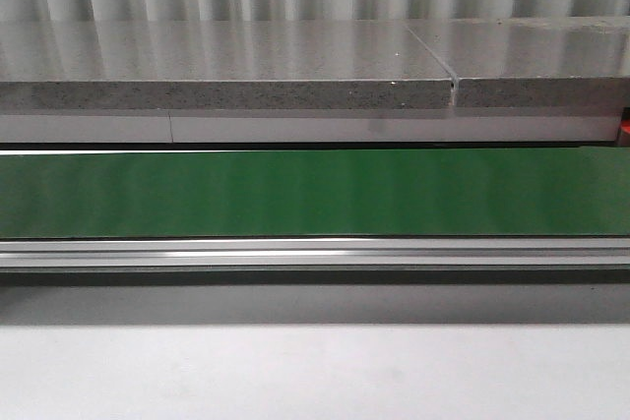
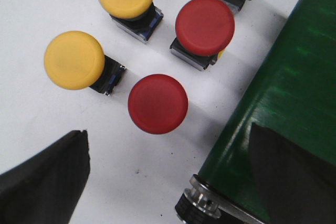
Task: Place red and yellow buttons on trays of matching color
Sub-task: 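Lower the open left gripper over a red push button and grasp it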
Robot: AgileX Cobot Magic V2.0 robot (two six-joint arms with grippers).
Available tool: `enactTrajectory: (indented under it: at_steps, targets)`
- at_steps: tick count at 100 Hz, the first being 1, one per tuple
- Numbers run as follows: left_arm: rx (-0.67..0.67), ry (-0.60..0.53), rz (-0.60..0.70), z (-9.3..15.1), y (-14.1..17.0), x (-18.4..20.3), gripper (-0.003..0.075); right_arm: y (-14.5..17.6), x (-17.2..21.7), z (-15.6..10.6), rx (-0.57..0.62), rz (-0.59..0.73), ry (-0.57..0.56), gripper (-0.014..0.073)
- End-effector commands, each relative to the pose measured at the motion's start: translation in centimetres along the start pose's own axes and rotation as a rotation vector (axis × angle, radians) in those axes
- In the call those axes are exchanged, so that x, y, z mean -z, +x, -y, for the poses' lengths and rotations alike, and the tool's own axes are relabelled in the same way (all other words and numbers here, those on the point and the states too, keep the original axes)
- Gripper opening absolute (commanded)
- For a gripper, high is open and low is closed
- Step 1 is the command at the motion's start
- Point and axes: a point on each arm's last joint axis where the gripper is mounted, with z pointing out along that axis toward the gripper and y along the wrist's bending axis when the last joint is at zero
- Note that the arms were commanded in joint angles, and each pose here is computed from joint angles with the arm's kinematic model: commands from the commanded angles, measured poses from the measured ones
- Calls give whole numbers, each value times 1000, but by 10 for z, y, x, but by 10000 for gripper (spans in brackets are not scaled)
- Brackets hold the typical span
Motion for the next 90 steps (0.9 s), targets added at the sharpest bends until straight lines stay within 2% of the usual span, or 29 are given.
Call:
enactTrajectory:
  at_steps: [1,48,90]
  targets:
    - [13,29,86,3,-13,8,575,-14,5,1,19,100,12,-68]
    - [6,25,54,6,-15,-17,575,-14,5,1,19,100,12,-68]
    - [22,38,88,5,-19,-18,575,-14,5,1,19,100,12,-68]
